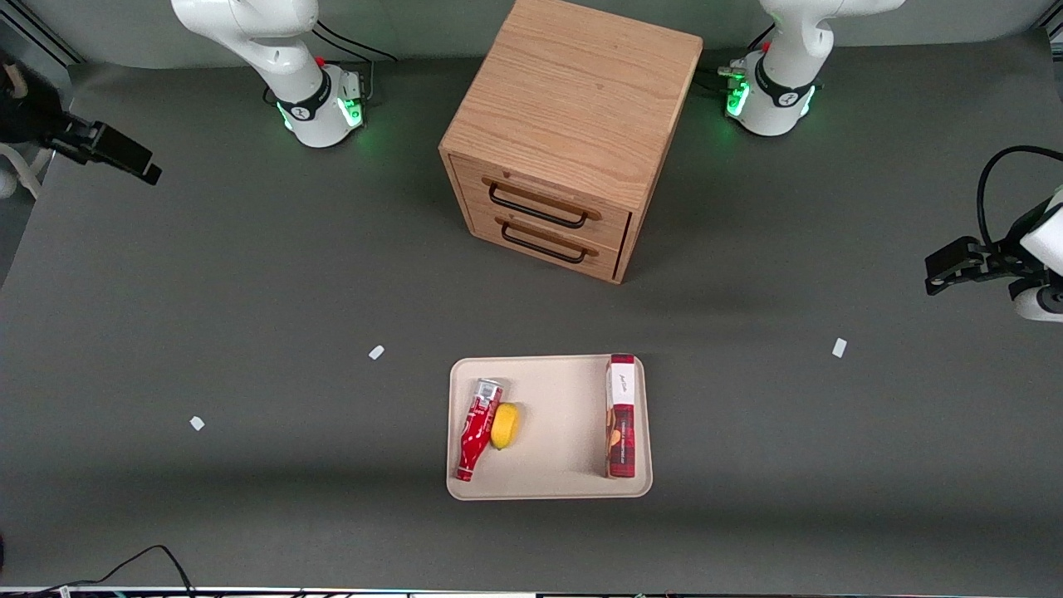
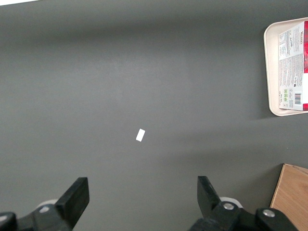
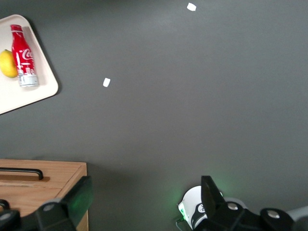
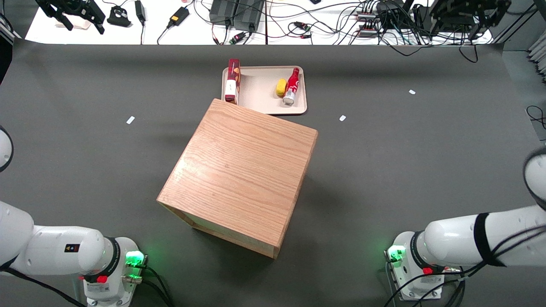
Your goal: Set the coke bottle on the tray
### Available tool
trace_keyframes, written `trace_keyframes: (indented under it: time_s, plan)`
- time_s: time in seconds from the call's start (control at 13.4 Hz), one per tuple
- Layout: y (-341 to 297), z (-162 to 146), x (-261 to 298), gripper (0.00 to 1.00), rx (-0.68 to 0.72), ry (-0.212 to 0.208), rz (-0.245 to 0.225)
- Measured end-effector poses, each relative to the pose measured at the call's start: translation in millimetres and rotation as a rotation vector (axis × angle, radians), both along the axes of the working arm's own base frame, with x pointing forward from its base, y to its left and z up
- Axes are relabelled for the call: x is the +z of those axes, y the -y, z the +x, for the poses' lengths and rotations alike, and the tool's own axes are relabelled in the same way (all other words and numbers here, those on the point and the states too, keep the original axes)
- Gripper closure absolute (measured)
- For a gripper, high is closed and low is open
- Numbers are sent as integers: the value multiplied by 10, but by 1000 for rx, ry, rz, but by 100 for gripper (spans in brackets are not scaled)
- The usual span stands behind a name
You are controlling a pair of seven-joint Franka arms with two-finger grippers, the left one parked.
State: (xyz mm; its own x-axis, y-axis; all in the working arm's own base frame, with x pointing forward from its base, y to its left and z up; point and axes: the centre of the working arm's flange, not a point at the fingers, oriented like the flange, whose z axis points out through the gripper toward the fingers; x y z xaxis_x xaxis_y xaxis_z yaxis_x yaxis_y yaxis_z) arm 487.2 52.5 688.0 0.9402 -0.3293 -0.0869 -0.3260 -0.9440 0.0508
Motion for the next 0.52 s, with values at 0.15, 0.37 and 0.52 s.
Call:
trace_keyframes:
  time_s: [0.15, 0.37, 0.52]
  plan:
    - [-11, -205, -158, 0, -1, 16, -11]
    - [-26, -261, -187, 0, 13, 33, -11]
    - [-23, -174, -167, 0, 15, 39, -7]
